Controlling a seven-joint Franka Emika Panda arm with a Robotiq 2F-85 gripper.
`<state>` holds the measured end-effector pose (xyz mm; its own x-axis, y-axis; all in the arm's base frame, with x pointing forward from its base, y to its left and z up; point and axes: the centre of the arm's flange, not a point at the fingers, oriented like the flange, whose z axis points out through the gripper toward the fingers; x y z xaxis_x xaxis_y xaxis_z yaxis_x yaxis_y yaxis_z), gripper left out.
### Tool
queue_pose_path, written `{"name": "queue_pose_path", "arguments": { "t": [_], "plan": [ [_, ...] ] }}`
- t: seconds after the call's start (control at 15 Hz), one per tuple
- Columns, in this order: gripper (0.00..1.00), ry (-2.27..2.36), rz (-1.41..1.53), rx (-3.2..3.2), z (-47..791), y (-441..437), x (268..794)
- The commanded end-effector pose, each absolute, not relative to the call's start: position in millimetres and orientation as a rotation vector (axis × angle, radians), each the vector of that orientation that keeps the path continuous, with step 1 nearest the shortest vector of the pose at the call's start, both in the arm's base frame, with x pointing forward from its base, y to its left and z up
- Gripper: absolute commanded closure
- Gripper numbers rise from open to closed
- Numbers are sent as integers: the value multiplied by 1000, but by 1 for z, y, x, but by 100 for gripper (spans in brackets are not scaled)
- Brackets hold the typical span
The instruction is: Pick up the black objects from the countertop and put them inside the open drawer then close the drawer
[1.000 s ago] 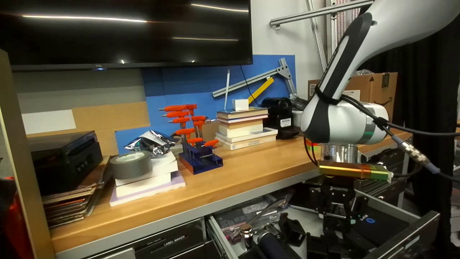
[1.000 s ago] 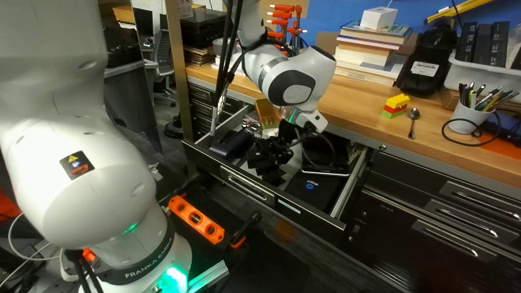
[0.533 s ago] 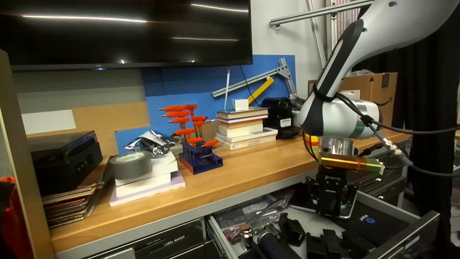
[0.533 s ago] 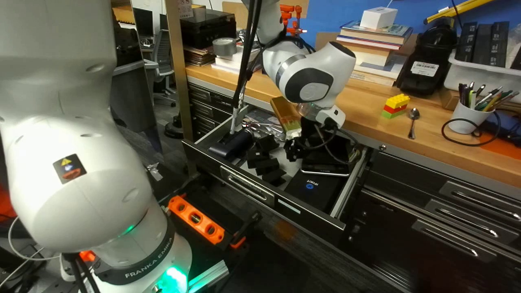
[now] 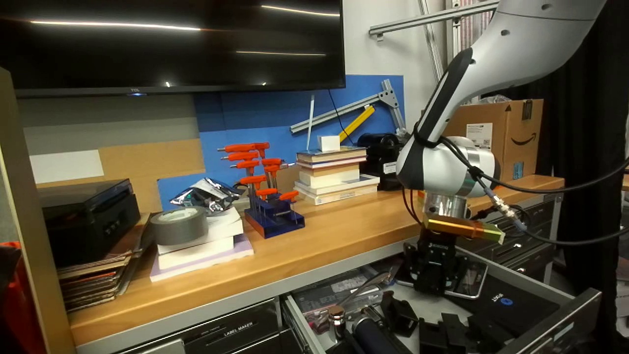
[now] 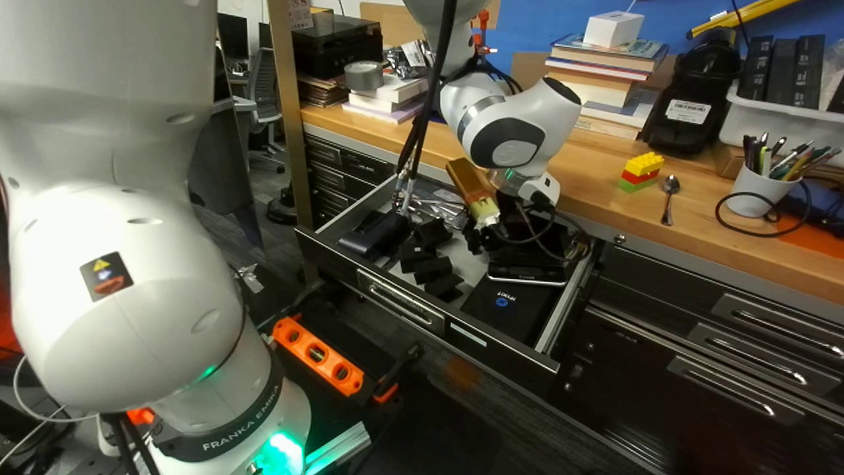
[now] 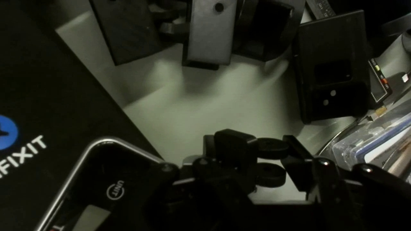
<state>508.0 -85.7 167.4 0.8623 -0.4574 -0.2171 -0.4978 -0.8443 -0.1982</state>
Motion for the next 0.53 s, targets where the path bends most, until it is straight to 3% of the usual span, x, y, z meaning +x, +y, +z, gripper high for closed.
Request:
{"name": "queue_pose_path", "arguments": {
  "t": [0.0,0.27,0.33,0.47],
  "plan": [
    [70,680,282,-2756,172,-85,513],
    [70,655,341,-2739,172,-80,510],
    [20,656,352,-2729,173,-79,509],
    [13,658,377,-2724,172,-78,507]
  ]
}}
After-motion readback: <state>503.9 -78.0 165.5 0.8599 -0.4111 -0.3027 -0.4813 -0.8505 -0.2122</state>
